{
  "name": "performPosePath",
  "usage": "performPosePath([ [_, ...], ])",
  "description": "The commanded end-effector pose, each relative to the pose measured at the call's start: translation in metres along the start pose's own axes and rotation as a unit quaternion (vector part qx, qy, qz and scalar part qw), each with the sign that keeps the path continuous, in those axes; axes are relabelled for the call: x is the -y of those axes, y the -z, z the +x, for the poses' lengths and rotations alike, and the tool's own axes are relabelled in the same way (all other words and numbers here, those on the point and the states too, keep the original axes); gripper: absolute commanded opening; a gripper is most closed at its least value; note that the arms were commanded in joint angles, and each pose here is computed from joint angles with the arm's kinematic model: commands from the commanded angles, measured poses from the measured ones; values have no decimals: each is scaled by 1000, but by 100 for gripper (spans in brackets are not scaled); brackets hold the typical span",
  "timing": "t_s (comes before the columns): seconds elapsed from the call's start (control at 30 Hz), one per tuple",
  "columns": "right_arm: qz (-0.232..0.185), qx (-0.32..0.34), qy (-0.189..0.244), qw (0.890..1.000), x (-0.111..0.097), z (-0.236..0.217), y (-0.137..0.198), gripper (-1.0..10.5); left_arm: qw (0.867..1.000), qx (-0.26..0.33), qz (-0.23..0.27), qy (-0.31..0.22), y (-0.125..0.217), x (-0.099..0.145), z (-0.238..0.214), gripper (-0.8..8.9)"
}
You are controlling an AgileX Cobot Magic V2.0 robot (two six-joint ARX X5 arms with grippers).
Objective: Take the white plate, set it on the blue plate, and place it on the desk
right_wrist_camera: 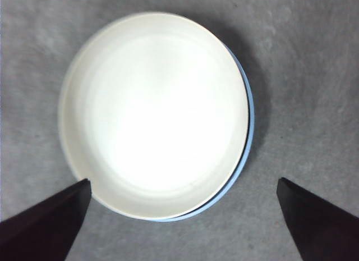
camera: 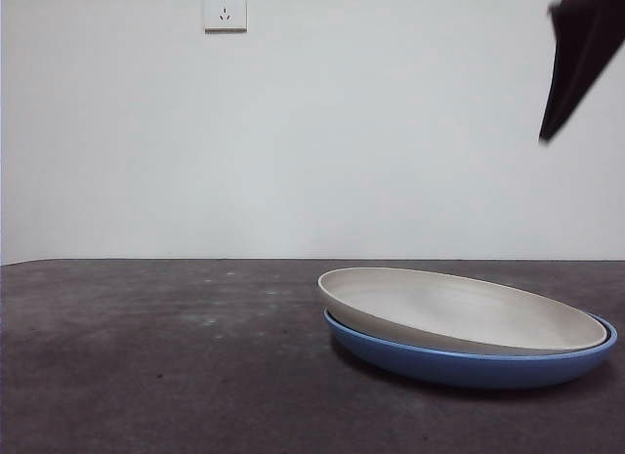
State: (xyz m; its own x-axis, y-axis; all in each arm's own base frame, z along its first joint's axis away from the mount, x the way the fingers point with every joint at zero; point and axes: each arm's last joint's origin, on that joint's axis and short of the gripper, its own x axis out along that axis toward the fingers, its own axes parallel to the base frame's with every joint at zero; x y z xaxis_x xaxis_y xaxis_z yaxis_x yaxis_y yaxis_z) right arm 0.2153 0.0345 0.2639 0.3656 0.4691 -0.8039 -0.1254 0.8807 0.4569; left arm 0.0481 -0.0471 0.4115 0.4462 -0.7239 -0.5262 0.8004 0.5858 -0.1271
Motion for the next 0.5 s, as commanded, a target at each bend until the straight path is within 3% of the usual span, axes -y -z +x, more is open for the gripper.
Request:
performPosePath([
  [0.03,-5,-10,1,1000,8,19,-5,714,1000,10,-12,3,0,2,-4,688],
  [0.5,14,-53,-5,998,36,85,-23,713,999,21,-30,3,4,5,-12,688],
])
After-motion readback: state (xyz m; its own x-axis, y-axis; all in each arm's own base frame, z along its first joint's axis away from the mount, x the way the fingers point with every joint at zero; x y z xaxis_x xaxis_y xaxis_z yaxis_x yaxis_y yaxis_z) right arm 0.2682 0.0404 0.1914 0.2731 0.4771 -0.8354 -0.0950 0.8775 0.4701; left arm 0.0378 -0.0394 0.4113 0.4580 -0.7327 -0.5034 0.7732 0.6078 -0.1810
